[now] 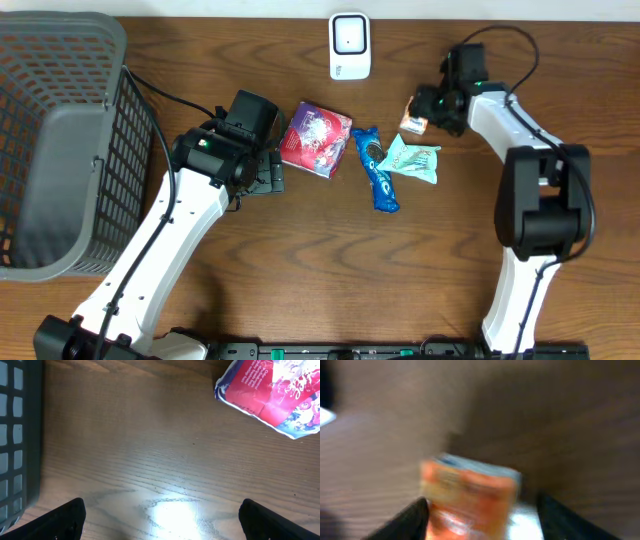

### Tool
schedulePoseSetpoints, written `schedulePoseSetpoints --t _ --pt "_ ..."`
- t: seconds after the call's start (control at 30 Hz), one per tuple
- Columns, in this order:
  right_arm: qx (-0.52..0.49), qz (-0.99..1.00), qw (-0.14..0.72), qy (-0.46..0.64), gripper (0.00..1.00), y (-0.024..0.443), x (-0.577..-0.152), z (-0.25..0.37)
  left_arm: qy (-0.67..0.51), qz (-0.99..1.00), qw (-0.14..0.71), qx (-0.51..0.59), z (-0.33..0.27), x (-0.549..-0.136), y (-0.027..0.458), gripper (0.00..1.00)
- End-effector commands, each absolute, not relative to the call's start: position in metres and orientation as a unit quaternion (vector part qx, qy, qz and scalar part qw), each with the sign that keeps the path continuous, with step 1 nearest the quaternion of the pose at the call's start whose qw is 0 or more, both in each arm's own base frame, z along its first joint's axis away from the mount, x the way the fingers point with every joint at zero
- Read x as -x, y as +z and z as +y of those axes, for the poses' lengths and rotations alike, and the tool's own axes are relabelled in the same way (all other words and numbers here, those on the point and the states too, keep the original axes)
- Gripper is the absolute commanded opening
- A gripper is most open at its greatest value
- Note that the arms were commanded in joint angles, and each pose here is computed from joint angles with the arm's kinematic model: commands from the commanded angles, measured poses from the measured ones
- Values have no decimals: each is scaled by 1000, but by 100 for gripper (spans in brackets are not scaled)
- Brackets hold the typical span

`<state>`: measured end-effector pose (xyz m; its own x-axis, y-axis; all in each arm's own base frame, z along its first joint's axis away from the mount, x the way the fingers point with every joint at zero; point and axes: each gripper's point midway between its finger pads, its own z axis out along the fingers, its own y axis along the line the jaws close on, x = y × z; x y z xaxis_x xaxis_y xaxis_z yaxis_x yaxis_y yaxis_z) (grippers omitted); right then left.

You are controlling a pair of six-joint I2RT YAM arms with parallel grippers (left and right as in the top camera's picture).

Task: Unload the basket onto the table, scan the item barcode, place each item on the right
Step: 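Hold the orange tissue pack in front of the white scanner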

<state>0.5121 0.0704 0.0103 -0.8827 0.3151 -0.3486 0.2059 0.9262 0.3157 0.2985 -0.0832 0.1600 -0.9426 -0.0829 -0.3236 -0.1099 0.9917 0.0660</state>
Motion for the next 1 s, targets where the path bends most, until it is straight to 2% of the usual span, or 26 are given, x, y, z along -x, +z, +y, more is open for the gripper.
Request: schedulePoseSetpoints --t 0.0,0.17,0.2,0.43,0.53,0.63,0.7,0.97 --pt "-142 967 150 151 43 -23 -495 79 48 984 162 51 -82 -298 160 98" --pt "-134 959 132 210 3 -18 -492 94 48 984 162 51 -82 -298 160 98" --pt "-130 955 130 234 1 -13 -492 100 48 984 162 51 -82 -298 160 98" --pt "-57 877 138 457 1 64 -496 147 48 984 162 51 -82 -298 160 98" --pt "41 796 150 585 1 118 -486 171 48 984 162 51 -82 -298 160 98" --pt "136 725 166 654 1 154 -470 181 48 984 162 51 -82 -298 160 98" --pt "182 687 168 684 1 171 -459 185 48 984 162 51 -82 -298 160 98" --pt "193 688 167 680 1 171 -458 198 48 984 162 51 -82 -298 160 98"
